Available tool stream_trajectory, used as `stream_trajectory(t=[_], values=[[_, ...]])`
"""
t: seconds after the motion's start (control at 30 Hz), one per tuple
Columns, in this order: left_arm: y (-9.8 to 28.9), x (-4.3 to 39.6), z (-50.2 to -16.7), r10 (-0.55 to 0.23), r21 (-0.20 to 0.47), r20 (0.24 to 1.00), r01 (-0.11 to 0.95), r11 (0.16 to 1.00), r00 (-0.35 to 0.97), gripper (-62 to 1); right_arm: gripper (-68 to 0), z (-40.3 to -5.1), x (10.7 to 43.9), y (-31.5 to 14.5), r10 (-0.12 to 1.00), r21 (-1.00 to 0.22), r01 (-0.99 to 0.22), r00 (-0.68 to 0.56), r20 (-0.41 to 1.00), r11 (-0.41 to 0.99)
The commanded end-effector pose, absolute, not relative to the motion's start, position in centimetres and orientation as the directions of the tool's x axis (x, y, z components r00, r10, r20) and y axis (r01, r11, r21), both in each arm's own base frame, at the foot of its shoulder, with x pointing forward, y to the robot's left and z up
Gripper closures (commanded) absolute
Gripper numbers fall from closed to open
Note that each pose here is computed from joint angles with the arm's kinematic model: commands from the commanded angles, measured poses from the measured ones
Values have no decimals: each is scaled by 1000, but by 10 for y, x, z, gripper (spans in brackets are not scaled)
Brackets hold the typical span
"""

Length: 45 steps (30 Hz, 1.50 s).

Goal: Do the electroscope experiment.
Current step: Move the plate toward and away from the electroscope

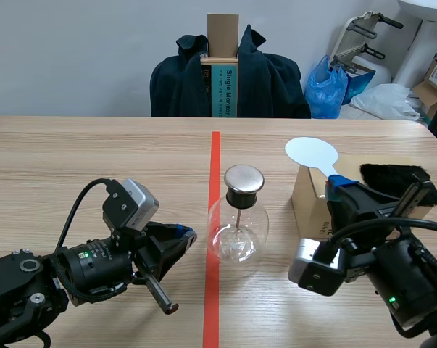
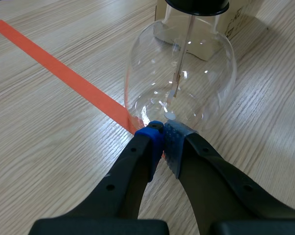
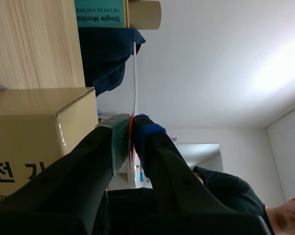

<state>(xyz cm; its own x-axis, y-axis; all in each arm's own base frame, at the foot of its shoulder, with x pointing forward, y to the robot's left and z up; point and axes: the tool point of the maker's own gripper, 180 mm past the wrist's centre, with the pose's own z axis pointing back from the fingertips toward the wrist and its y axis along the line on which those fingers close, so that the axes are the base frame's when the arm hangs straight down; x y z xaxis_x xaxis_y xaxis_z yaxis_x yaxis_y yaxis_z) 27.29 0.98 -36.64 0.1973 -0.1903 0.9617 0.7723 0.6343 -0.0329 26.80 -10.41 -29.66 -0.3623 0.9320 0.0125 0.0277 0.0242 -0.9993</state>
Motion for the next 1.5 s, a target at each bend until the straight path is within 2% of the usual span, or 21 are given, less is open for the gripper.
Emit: stream_trajectory(t=[0.0, 0.13, 0.43, 0.67, 1.1, 1.47], values=[[4, 277, -352, -155, -31, 974, 775, 631, 166, -26, -7, -283, 275, -111, 937, -997, 76, -350, -11, 16], [4, 277, -352, -155, -31, 974, 775, 631, 166, -26, -7, -283, 273, -107, 929, -997, 76, -370, -14, 16], [4, 277, -352, -155, -31, 974, 775, 631, 166, -26, -7, -283, 256, -74, 831, -997, 81, -555, -32, 16], [4, 277, -352, -155, -31, 974, 775, 631, 166, -26, -7, -279, 241, -56, 755, -992, 121, -652, -68, 16], [4, 277, -352, -155, -31, 974, 775, 631, 166, -26, -7, -280, 229, -42, 685, -993, 120, -724, -77, 16], [4, 277, -352, -155, -31, 974, 775, 631, 166, -26, -7, -281, 228, -41, 679, -993, 117, -730, -74, 17]])
